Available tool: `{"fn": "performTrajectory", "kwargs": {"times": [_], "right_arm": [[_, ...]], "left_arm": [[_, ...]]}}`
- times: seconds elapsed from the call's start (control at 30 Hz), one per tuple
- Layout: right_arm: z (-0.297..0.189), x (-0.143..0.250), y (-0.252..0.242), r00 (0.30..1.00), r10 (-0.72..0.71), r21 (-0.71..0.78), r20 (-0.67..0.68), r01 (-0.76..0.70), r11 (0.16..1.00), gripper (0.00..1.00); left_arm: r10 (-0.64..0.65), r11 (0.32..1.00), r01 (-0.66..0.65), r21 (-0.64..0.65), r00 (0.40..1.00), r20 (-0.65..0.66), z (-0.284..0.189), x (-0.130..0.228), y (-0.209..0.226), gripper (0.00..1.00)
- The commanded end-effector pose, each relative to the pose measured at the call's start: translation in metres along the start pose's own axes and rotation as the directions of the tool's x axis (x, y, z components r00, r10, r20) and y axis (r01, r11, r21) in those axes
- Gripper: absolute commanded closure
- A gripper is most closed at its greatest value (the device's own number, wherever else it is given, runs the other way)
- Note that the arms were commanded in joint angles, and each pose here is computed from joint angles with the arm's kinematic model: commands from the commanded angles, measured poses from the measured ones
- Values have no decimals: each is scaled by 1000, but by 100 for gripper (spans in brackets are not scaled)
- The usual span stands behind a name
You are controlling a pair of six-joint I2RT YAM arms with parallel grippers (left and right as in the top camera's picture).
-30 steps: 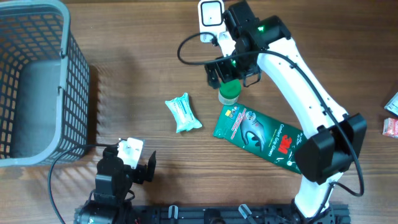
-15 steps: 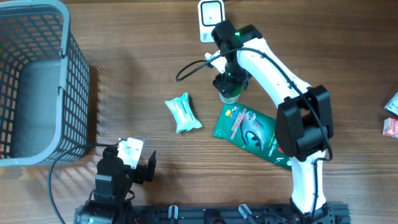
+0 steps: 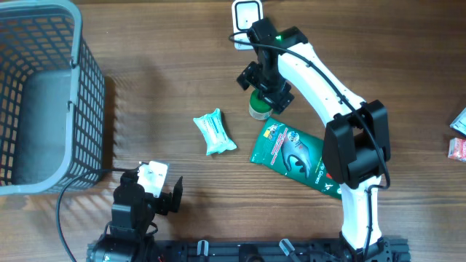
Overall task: Scan the item barcode
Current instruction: 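Hold jar at scanner and rotate it to show the label, then carry jar to right table edge and set it down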
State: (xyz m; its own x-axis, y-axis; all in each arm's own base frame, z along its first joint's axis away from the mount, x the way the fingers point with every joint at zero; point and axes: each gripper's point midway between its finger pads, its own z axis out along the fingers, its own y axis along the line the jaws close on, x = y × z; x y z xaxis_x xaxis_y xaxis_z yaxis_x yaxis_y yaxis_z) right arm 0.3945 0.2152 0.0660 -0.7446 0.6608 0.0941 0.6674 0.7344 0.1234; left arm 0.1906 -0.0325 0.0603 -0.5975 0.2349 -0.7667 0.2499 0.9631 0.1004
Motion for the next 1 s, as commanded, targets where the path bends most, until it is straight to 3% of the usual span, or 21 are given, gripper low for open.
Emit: {"fn": "performTrajectory", "kwargs": {"times": [0.0,0.07,0.13,0.17,0.2,0.53,0.8,0.97], "right_arm": [[-17,1,17,992,124,-69,-4,-124,990,0],[-51,-1,33,986,-151,-155,65,159,975,0],[-73,2,40,804,-569,-149,173,593,792,0],[-73,2,31,621,-762,-76,183,782,619,0],[-68,-2,20,559,-814,-12,157,825,564,0],[13,-9,-2,316,-947,33,-62,949,315,0],[68,-29,-11,291,-947,106,-136,955,278,1],[81,-28,-16,324,-931,108,-166,945,310,22]], "left_arm": [[-7,1000,7,7,1000,4,0,0,-1,0],[-7,1000,7,7,1000,4,0,0,-1,0],[-7,1000,7,7,1000,4,0,0,-1,0],[-7,1000,7,7,1000,4,0,0,-1,0],[-7,1000,7,7,1000,4,0,0,-1,0],[-7,1000,7,7,1000,4,0,0,-1,0],[-7,1000,7,7,1000,4,0,0,-1,0],[-7,1000,7,7,1000,4,0,0,-1,0]]}}
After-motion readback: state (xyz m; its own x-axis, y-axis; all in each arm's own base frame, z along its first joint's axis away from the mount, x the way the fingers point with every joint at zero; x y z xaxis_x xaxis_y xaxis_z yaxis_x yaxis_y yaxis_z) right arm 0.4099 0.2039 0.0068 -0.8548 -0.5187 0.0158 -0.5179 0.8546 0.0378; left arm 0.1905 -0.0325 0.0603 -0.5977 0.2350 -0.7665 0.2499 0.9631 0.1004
